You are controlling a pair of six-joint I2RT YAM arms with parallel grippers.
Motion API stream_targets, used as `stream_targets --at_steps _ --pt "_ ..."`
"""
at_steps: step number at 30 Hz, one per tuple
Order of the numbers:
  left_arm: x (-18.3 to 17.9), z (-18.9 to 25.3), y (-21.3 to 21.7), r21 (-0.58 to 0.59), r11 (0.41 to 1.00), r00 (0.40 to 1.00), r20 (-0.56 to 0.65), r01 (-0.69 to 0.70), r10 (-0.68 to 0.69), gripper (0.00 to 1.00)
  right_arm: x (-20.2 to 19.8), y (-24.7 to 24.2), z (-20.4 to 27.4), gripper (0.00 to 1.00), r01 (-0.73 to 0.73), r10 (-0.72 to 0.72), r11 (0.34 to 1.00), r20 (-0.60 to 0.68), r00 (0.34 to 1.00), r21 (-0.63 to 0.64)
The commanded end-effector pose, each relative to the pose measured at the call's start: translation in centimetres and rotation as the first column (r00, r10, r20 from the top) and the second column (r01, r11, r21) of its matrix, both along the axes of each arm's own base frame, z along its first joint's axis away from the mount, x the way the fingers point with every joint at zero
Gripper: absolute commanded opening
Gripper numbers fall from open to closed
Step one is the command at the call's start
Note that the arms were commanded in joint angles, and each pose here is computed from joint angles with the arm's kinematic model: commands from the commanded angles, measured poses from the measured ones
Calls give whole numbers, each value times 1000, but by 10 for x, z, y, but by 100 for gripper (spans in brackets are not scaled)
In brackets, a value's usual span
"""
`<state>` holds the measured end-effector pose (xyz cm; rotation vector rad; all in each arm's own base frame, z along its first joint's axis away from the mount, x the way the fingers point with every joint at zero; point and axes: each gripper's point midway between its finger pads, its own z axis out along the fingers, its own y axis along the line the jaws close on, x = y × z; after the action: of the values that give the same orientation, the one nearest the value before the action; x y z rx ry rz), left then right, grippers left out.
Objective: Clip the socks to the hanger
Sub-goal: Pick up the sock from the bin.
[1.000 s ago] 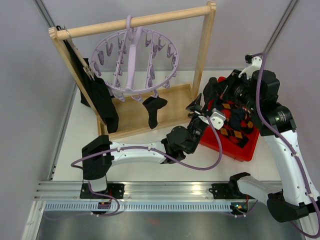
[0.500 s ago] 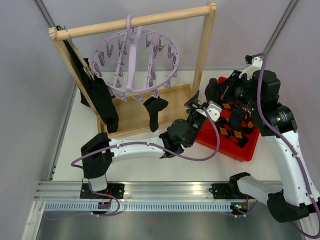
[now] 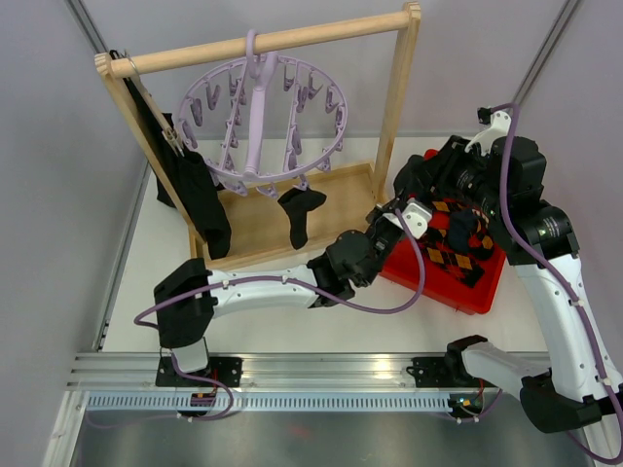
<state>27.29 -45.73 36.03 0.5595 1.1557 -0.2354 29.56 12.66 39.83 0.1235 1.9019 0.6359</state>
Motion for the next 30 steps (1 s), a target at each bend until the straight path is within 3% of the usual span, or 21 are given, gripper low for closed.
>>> stream_targets --at_steps 1,3,4,6,7,10,14,20,25,30 --pt "-10 29 14 -104 992 997 -24 67 -70 2 -4 -3 16 41 2 -2 1000 64 998 -10" --pt "-14 39 25 -121 989 995 -41 85 -90 2 -2 -6 22 55 14 -12 1000 90 996 -23" --pt "-17 30 27 -91 990 991 -68 106 -112 2 -1 -9 25 59 29 -25 999 107 994 -37" --pt "-21 42 45 -148 980 982 -113 134 -152 2 2 -16 30 64 62 -54 997 135 989 -52" --pt "-22 28 48 -117 981 972 -156 157 -174 2 2 -18 32 64 70 -61 996 148 987 -59" --pt "-33 26 71 -205 948 922 -257 242 -291 2 7 -20 35 65 76 -59 993 193 979 -85" --pt "-44 35 102 -263 918 878 -304 296 -370 2 9 -4 25 65 -19 46 994 249 967 -110" --pt "-66 58 125 -326 876 817 -348 355 -460 2 -13 36 20 64 -269 303 953 394 868 -141" --pt "-76 71 132 -360 855 764 -404 373 -503 2 -33 49 27 64 -300 370 929 513 775 -216" --pt "-77 90 140 -430 823 736 -404 371 -543 2 -46 66 17 64 -319 430 902 547 718 -290"
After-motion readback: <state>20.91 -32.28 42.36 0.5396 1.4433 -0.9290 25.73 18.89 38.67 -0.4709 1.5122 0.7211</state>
